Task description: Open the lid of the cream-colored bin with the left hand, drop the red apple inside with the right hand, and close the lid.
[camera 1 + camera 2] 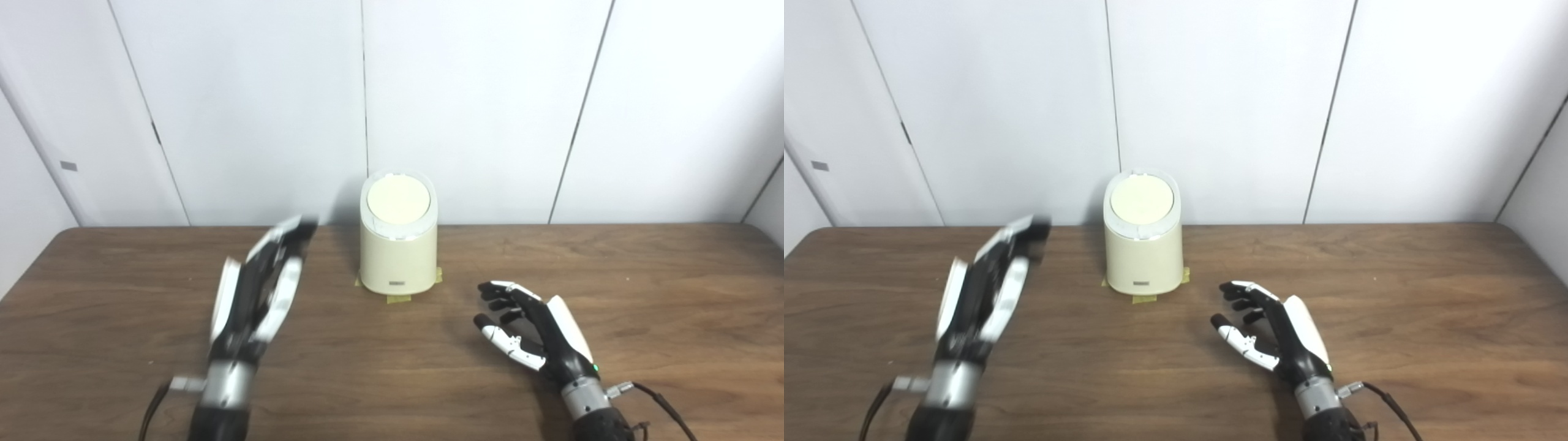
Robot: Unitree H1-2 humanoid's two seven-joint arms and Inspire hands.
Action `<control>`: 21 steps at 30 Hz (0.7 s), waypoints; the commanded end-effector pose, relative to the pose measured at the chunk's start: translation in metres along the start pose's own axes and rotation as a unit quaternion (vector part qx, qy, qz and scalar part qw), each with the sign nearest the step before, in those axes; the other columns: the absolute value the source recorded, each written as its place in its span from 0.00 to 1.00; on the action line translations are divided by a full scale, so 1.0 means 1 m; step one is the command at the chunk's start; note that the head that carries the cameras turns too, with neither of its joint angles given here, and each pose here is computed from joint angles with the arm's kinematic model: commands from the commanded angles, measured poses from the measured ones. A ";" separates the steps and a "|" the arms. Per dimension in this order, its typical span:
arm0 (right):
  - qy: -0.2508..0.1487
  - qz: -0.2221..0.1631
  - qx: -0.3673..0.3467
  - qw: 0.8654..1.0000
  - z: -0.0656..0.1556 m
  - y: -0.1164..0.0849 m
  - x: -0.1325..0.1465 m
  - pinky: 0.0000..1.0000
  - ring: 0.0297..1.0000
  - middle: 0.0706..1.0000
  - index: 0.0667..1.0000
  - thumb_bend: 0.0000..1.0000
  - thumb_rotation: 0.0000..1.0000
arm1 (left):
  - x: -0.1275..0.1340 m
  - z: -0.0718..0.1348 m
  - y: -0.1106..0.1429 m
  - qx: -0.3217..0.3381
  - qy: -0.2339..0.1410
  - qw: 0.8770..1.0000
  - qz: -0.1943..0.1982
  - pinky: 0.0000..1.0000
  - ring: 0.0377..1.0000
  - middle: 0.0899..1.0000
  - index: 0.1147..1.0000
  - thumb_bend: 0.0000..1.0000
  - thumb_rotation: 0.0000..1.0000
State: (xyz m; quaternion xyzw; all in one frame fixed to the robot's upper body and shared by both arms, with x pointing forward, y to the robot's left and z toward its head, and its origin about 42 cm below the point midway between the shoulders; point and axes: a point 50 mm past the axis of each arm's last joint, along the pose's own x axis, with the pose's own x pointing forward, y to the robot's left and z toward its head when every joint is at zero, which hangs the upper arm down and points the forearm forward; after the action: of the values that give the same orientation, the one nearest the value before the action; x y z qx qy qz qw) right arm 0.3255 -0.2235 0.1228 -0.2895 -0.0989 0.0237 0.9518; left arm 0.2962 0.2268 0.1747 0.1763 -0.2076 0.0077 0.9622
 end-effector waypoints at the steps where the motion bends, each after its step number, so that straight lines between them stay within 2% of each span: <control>1: -0.030 -0.035 0.016 0.999 0.007 -0.007 0.004 0.58 0.68 0.70 0.71 0.23 0.42 | 0.009 0.010 0.001 -0.015 -0.039 0.999 0.007 0.69 0.77 0.76 0.73 0.17 0.70; 3: -0.034 -0.054 0.023 0.998 0.008 -0.009 0.003 0.56 0.67 0.68 0.68 0.23 0.34 | 0.000 0.001 0.002 -0.023 -0.025 0.999 0.006 0.70 0.77 0.77 0.74 0.17 0.62; 6: -0.036 -0.072 0.031 0.996 0.009 -0.012 0.002 0.54 0.64 0.66 0.66 0.25 0.28 | -0.007 -0.012 0.002 -0.020 -0.013 1.000 0.005 0.69 0.77 0.77 0.73 0.19 0.48; 11: -0.035 -0.080 0.025 0.996 0.011 -0.016 -0.001 0.53 0.62 0.64 0.65 0.27 0.36 | -0.013 -0.027 -0.005 -0.019 0.012 1.000 0.008 0.62 0.71 0.72 0.70 0.21 0.22; 15: -0.029 -0.082 0.030 0.996 0.009 -0.018 -0.001 0.54 0.63 0.65 0.65 0.28 0.33 | -0.015 -0.035 -0.009 -0.015 0.028 0.999 0.003 0.61 0.70 0.71 0.69 0.21 0.27; 21: -0.039 -0.085 0.043 0.995 0.006 -0.016 0.000 0.53 0.61 0.64 0.62 0.28 0.23 | -0.016 -0.043 -0.011 -0.005 0.050 0.999 -0.004 0.61 0.70 0.71 0.69 0.21 0.25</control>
State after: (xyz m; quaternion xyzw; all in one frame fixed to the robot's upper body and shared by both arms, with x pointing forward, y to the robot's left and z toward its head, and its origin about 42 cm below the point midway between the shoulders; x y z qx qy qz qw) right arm 0.3186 -0.2354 0.1265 -0.2462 -0.1214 -0.0366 0.9609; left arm 0.2961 0.2340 0.1371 0.1606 -0.1697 0.0090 0.9723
